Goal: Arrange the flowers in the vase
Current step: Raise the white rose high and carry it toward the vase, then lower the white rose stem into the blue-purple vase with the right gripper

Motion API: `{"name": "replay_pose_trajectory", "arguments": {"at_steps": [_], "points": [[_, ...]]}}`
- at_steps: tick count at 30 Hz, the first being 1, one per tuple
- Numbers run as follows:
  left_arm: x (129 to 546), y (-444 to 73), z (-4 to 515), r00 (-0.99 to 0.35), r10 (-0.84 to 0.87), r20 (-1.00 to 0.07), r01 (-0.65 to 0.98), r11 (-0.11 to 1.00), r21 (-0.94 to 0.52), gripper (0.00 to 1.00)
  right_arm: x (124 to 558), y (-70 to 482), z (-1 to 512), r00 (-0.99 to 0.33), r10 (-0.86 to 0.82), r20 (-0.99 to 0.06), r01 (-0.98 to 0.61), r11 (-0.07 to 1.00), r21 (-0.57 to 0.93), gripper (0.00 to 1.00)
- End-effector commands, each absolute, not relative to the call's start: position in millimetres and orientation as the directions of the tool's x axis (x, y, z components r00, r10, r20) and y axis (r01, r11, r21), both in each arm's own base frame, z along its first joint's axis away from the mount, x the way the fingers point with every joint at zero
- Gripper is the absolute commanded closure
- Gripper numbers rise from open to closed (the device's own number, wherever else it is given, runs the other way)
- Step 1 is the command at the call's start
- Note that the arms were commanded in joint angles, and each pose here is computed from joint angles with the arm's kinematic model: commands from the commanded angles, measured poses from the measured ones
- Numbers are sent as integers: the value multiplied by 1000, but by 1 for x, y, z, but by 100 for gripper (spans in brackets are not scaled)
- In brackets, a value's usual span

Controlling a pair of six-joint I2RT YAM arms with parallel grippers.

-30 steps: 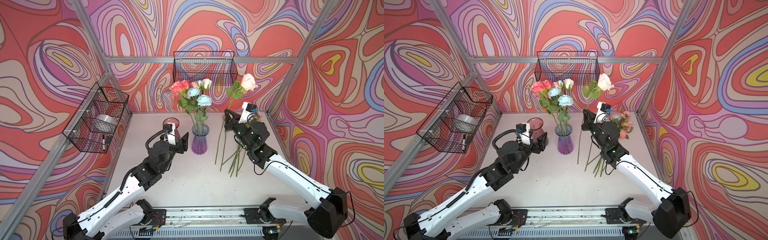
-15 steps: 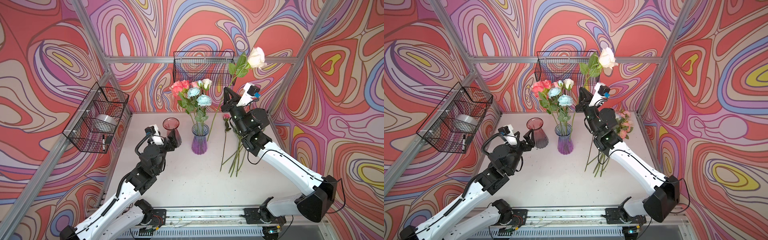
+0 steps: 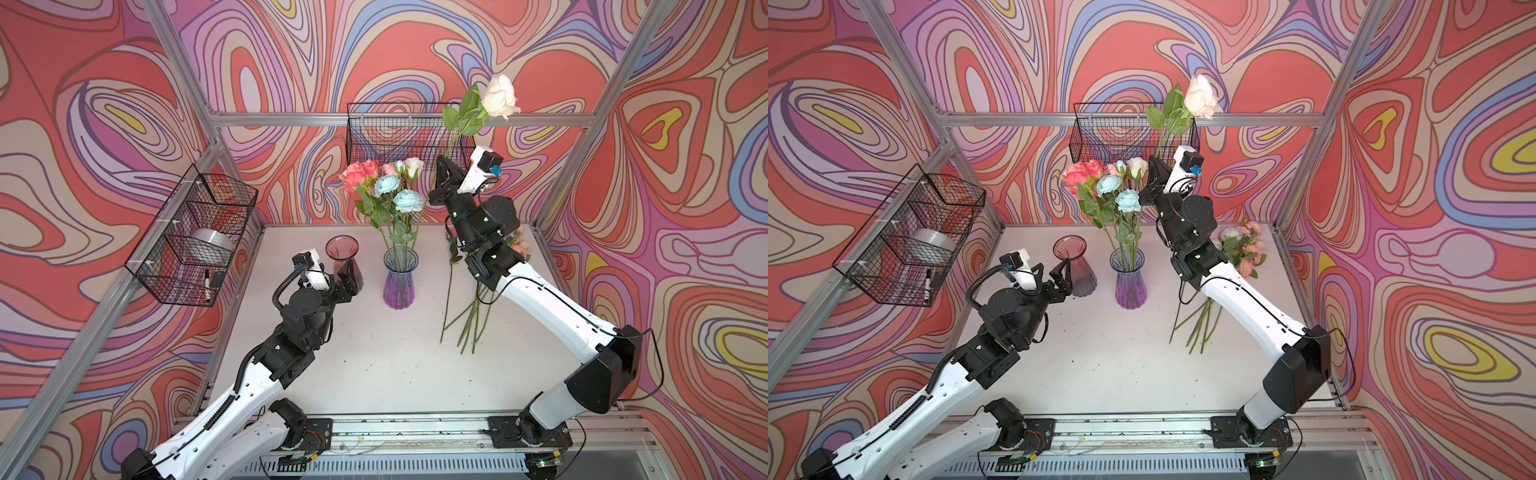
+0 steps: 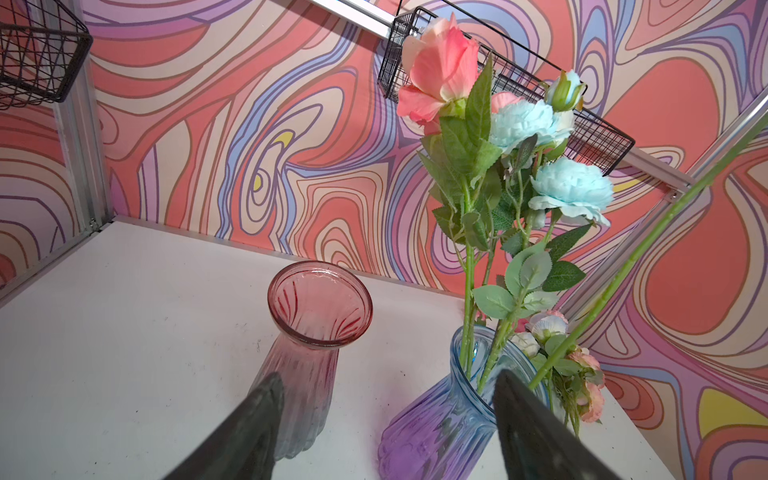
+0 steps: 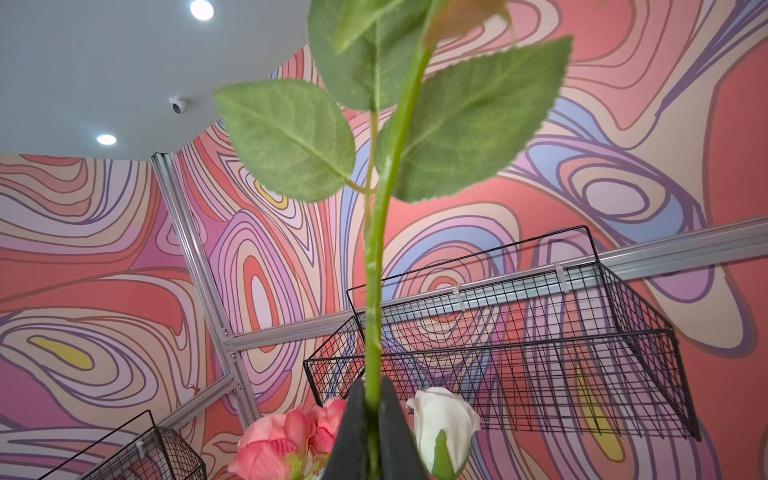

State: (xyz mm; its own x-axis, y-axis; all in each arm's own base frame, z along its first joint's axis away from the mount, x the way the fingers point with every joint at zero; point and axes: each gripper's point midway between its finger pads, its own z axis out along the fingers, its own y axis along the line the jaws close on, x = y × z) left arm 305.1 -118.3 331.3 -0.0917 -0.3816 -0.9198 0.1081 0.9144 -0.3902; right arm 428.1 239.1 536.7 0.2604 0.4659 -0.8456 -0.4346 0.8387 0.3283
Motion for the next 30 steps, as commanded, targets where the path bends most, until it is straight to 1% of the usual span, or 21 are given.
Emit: {"name": "replay_pose_trajectory", "arguments": {"at_steps": [1, 7, 11, 15, 19, 22, 25, 27, 28, 30], "points": [[306, -119, 340, -78, -401, -913, 122, 905, -408, 21, 429, 240, 548, 299, 455, -839, -423, 851, 311, 100], [305, -119, 342, -75, -404, -912, 130, 903, -410, 21, 443, 248, 533, 289, 429, -856, -402, 866, 298, 100], [306, -119, 342, -76, -403, -912, 130, 903, -410, 21, 444, 249, 510, 255, 410, -876, -391, 872, 295, 100], [306, -119, 343, -74, -406, -911, 132, 901, -413, 21, 434, 258, 472, 186, 376, -908, -398, 874, 280, 100], [307, -120, 341, -83, -409, -909, 137, 899, -417, 21, 409, 277, 434, 134, 318, -939, -412, 880, 239, 100], [308, -123, 339, -93, -407, -909, 142, 898, -417, 21, 404, 282, 399, 68, 280, -958, -390, 891, 233, 93], [309, -124, 337, -101, -405, -909, 141, 898, -416, 21, 405, 294, 373, -17, 213, -977, -401, 894, 201, 79], [309, -125, 337, -105, -405, -908, 146, 897, -417, 21, 408, 295, 360, -72, 185, -980, -373, 906, 199, 70], [309, -126, 337, -107, -404, -908, 149, 897, -417, 21, 411, 289, 354, -100, 180, -979, -330, 922, 204, 67], [309, -126, 337, -110, -402, -909, 149, 897, -415, 21, 408, 284, 348, -125, 175, -977, -309, 929, 206, 62]]}}
